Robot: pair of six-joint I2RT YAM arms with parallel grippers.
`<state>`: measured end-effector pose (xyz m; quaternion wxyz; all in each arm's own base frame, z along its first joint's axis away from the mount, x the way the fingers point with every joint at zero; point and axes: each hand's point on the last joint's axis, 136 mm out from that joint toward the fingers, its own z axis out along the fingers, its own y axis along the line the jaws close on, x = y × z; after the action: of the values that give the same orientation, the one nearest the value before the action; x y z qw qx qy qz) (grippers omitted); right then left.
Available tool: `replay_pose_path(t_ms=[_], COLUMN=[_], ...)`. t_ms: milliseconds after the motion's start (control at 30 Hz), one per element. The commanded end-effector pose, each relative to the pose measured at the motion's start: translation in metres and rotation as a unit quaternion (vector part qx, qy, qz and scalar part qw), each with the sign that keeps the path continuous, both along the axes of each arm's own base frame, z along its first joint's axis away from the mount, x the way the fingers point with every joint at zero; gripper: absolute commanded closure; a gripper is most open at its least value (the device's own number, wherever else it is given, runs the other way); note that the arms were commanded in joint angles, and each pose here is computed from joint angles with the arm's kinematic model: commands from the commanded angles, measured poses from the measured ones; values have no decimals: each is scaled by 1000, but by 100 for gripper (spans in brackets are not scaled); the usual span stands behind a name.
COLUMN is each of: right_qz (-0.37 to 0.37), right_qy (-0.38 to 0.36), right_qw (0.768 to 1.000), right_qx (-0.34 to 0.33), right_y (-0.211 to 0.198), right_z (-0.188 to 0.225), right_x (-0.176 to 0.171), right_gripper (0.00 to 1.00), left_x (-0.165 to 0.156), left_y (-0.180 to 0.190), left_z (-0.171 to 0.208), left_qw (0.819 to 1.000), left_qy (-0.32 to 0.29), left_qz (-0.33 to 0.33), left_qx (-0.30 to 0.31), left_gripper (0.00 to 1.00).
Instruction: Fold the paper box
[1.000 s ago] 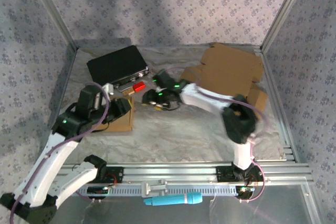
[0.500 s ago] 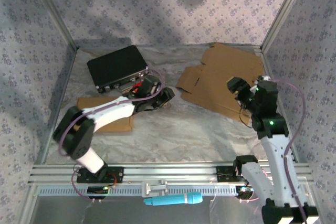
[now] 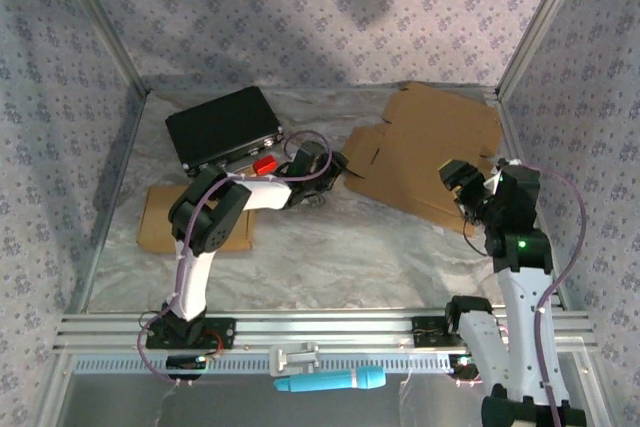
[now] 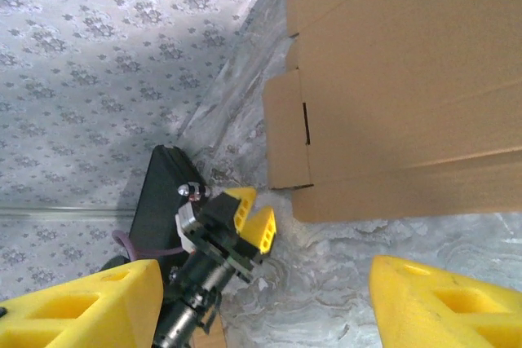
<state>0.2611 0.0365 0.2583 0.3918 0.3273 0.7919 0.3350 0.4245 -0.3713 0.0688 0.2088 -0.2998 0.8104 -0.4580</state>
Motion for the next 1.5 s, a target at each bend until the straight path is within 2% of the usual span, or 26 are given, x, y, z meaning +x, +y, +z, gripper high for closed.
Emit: replay_pose_path(t_ms=[0,367,800,967,1033,1100,1133,1267,1367,1467], right_qz=[4,-2,0,-3,-5,-10,-12,-34,-71,-99], right_qy=[13,25,25,32,35,39,39,51,89,103], right_qw=[1000,1000,1000,999,998,998,998,998,991,984], right_qx=[3,12,15,35,45,52,52,30,65,109], right_y=[1,0,1,3,4,5,6,4,7,18], right_z=[-8,-16,-16,-23,-26,-28,-28,-28,-37,-34], right_x=[-3,-1,-2,-2,-1,-1,0,-3,-7,-8], right_gripper=[31,31,32,32,32,32,32,32,32,29], left_x=[9,18,27,35,38,40,42,40,31,20], left_y=[-7,-22,-29,-34,-34,-33,-30,-6,11,17], left_z=[1,-3,-20,-16,-11,-1,7,42,73,100], left_qw=[999,998,998,998,997,997,996,992,977,968], left_qy=[-2,8,15,2,-4,-14,-20,-10,17,39], left_qz=[4,-4,9,13,16,25,32,100,179,221], left_qx=[-33,-56,-59,-66,-71,-78,-80,-82,-117,-116], left_gripper=[54,56,65,75,85,98,100,100,100,100])
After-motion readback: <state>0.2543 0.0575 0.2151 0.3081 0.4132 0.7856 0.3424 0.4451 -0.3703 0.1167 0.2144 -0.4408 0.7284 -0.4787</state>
